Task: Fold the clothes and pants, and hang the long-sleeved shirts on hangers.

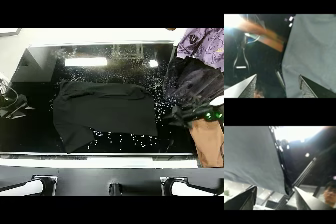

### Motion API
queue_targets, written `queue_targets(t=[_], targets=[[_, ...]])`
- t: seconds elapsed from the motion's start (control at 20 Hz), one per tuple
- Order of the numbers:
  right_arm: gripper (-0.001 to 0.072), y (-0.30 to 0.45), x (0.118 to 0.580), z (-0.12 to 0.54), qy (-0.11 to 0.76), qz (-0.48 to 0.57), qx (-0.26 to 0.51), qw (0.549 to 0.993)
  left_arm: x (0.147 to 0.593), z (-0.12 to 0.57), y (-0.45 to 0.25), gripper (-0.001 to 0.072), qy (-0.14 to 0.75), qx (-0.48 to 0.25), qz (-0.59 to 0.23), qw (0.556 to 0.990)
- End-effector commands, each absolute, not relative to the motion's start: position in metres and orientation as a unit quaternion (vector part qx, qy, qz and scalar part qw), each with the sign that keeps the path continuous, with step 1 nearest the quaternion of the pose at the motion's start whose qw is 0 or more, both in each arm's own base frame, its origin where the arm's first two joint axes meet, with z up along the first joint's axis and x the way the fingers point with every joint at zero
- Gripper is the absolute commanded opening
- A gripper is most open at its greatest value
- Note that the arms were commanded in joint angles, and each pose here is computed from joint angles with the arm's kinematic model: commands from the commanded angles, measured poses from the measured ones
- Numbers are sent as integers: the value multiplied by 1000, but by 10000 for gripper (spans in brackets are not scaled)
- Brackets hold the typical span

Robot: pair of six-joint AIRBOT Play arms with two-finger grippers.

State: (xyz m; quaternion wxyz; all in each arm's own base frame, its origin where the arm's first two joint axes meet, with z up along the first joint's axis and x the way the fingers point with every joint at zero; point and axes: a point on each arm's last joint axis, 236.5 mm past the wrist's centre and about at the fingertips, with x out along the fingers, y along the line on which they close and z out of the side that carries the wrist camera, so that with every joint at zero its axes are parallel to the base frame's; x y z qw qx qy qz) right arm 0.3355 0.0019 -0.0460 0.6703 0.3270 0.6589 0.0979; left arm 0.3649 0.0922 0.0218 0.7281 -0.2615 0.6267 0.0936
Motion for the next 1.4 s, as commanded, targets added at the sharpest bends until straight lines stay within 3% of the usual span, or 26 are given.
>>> queue_targets(t=[0.0,0.4,0.45,0.6,0.85,1.35], targets=[[546,27,307,-86,665,107,338,658,349,11,91,604,637,-270,99,715],[537,75,298,-111,676,140,344,637,345,10,90,605,643,-286,113,702],[489,79,297,-111,678,143,341,636,344,8,91,605,642,-296,119,697],[51,81,302,-106,669,146,351,638,334,-10,95,613,644,-306,102,694],[32,79,309,-88,648,148,342,664,352,-41,71,613,566,-410,17,715],[32,78,315,-62,625,145,342,686,344,-98,30,613,610,-403,-39,681]])
